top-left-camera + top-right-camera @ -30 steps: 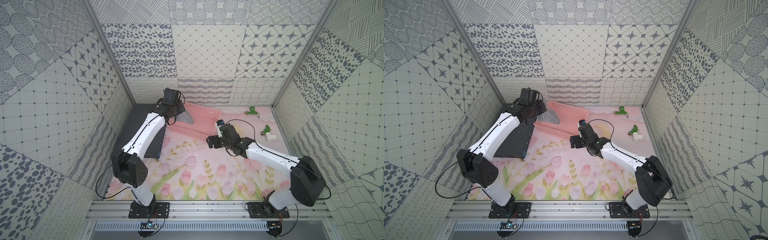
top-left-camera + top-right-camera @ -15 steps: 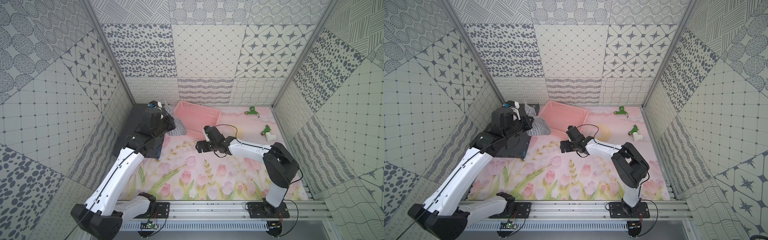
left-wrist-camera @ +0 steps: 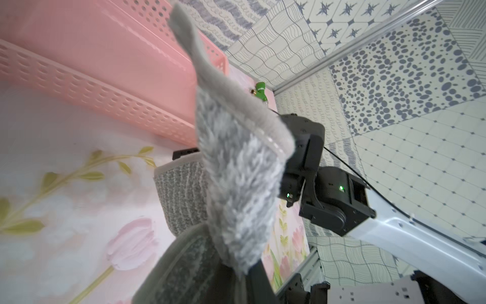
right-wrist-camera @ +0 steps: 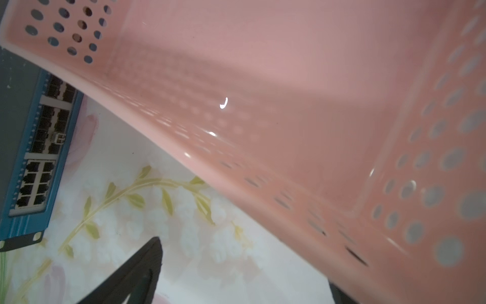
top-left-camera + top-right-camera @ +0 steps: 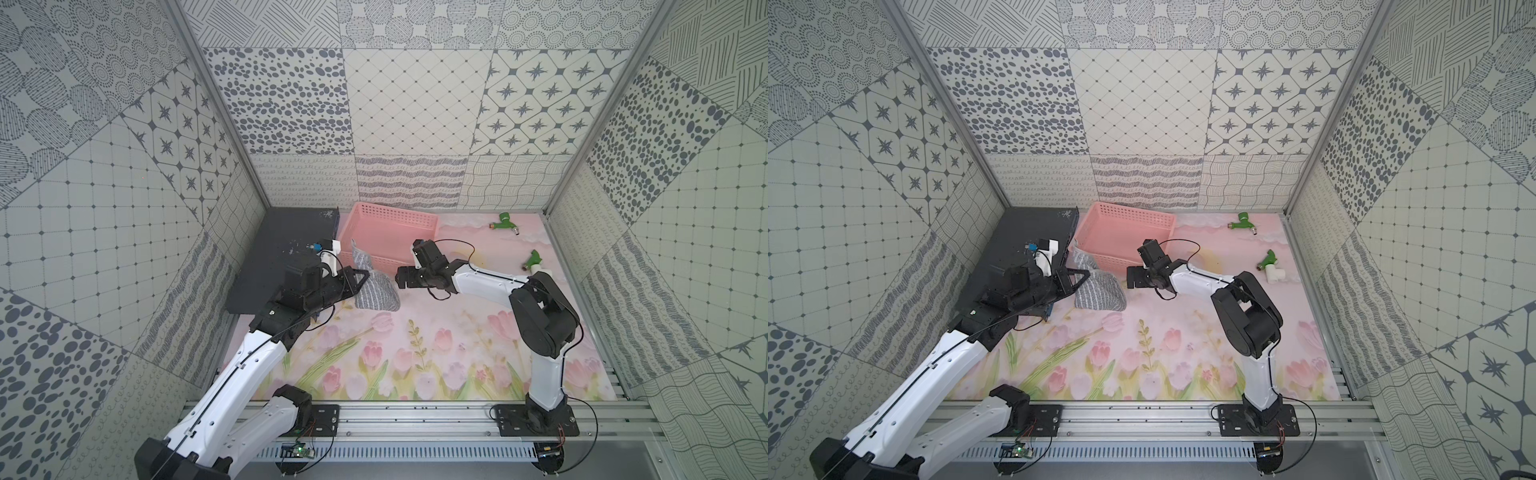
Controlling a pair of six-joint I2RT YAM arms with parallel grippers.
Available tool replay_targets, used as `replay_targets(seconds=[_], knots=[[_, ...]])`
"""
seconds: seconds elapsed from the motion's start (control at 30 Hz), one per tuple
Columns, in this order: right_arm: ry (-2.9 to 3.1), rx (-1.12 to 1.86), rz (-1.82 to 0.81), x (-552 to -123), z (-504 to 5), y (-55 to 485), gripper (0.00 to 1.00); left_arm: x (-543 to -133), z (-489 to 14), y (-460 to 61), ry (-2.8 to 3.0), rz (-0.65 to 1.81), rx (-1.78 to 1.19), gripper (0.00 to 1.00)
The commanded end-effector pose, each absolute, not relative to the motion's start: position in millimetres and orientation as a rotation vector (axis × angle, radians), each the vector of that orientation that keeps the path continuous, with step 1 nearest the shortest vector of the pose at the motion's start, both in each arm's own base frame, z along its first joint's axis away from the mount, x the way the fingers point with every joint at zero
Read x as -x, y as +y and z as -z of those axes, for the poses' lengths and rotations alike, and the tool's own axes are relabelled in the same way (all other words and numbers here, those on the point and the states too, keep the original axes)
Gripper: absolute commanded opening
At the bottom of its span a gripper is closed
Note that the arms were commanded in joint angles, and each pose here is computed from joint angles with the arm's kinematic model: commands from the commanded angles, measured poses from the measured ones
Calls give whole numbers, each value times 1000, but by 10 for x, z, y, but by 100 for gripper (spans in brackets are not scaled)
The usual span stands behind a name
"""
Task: Fold the square dishcloth
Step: Adjust the bin at the center of the board.
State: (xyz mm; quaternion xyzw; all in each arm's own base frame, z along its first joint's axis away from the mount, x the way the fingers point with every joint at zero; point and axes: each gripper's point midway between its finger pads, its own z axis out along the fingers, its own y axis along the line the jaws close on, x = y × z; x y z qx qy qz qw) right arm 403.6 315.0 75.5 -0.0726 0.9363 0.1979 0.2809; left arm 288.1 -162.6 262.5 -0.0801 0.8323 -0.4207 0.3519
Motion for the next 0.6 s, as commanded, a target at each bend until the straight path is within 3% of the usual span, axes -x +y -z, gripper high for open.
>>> replay_targets(seconds=[0.0, 0.17, 0.37, 0.57], knots=[[2468, 183, -553, -4228, -857, 3148, 97, -2613, -2853, -2103, 2042, 1484, -58, 0], [2481, 159, -539, -4238, -898, 2956, 97, -2421, -2615, -2374, 2058, 1624, -207, 2], [2475, 115, -507, -4009, -1102, 2701, 97, -2450, -2237, -2613, 2138, 1584, -231, 1], [2481, -28, -351, -3759, -1149, 2186, 97, -2570, -2188, -3029, 2116, 1534, -271, 0]])
